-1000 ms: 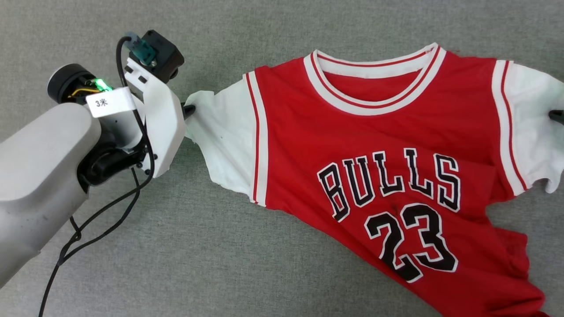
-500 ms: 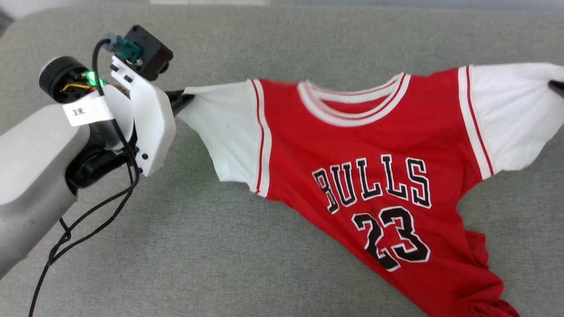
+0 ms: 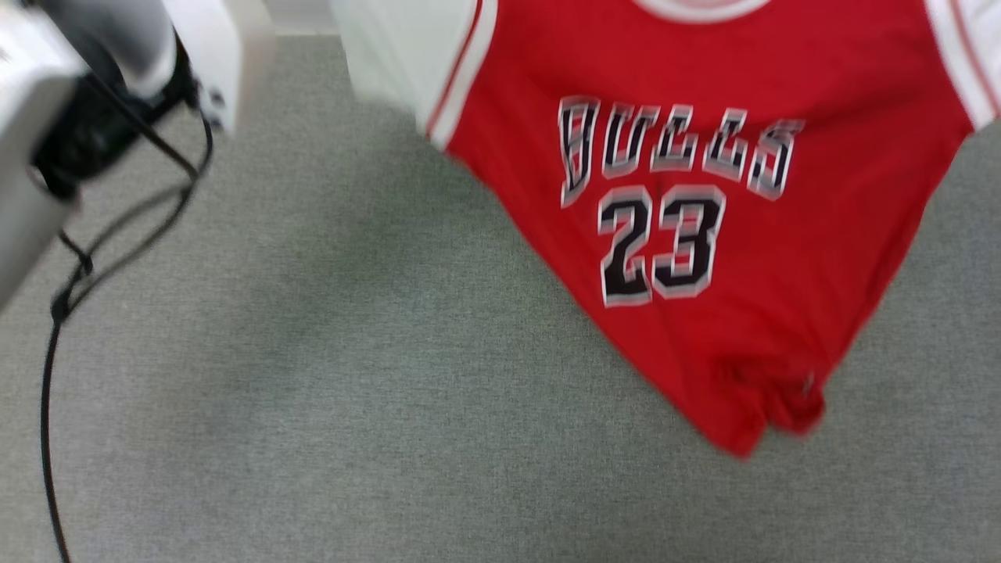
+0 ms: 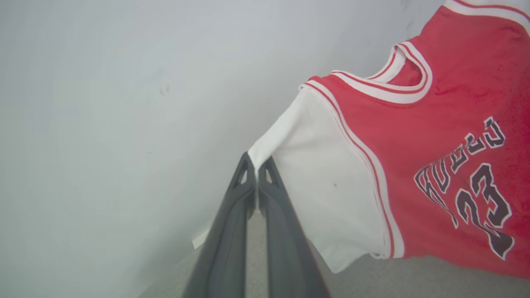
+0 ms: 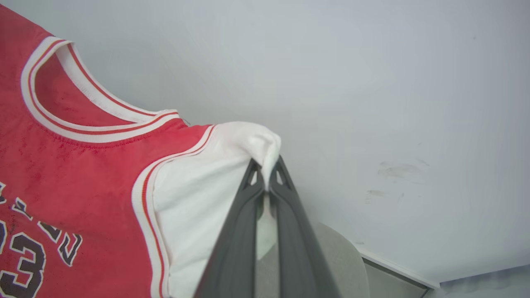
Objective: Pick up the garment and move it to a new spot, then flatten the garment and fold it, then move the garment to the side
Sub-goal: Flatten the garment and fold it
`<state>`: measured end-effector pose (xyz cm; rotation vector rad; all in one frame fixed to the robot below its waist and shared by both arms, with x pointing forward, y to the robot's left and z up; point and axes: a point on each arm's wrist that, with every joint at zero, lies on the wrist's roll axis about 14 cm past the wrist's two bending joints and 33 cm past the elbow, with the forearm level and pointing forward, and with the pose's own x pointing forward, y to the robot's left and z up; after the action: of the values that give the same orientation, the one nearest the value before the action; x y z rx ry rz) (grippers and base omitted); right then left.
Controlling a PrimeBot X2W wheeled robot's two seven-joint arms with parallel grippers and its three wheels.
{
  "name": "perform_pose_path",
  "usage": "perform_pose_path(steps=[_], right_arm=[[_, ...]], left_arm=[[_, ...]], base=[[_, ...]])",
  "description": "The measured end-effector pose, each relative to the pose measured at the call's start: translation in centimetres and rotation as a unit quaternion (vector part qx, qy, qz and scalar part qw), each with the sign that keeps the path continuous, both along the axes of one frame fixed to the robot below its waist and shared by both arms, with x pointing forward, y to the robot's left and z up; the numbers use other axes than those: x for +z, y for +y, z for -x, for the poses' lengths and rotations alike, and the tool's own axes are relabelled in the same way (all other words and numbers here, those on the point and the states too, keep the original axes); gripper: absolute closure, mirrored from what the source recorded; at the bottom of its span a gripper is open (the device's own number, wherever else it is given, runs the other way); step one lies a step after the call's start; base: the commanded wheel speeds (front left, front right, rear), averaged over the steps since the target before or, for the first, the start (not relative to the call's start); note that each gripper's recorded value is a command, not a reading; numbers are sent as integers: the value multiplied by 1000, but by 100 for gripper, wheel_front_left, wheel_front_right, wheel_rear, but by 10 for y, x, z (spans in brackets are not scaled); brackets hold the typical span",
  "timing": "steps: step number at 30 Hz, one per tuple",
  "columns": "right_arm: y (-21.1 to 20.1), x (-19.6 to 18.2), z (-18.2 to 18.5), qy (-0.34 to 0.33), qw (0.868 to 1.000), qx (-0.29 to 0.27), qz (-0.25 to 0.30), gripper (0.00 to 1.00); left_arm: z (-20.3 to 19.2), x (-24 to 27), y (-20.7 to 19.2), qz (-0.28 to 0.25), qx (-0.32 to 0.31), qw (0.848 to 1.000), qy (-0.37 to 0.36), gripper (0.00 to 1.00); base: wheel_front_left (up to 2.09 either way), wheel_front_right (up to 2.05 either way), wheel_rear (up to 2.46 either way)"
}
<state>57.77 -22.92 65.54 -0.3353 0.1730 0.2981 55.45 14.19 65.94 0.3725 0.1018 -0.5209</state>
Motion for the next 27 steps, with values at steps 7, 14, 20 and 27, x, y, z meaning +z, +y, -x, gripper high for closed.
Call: perform_pose_path(steps=[7, 14, 20, 27], right_arm=[[13, 51, -46, -84, 996, -15, 14, 100], [18, 90, -89, -153, 987, -39, 16, 100], [24, 104, -113, -185, 981, -48, 15, 100], [35, 70, -137, -163, 985, -38, 29, 100]], left_arm=[[-49, 60, -3, 9, 17, 996, -89, 100], [-89, 110, -2, 36, 34, 984, -171, 100], [-111, 130, 6, 52, 47, 974, -214, 100], [-138, 90, 12, 49, 54, 980, -186, 100]], base=[[0, 0, 0], [0, 0, 0], [0, 0, 0], [0, 0, 0]])
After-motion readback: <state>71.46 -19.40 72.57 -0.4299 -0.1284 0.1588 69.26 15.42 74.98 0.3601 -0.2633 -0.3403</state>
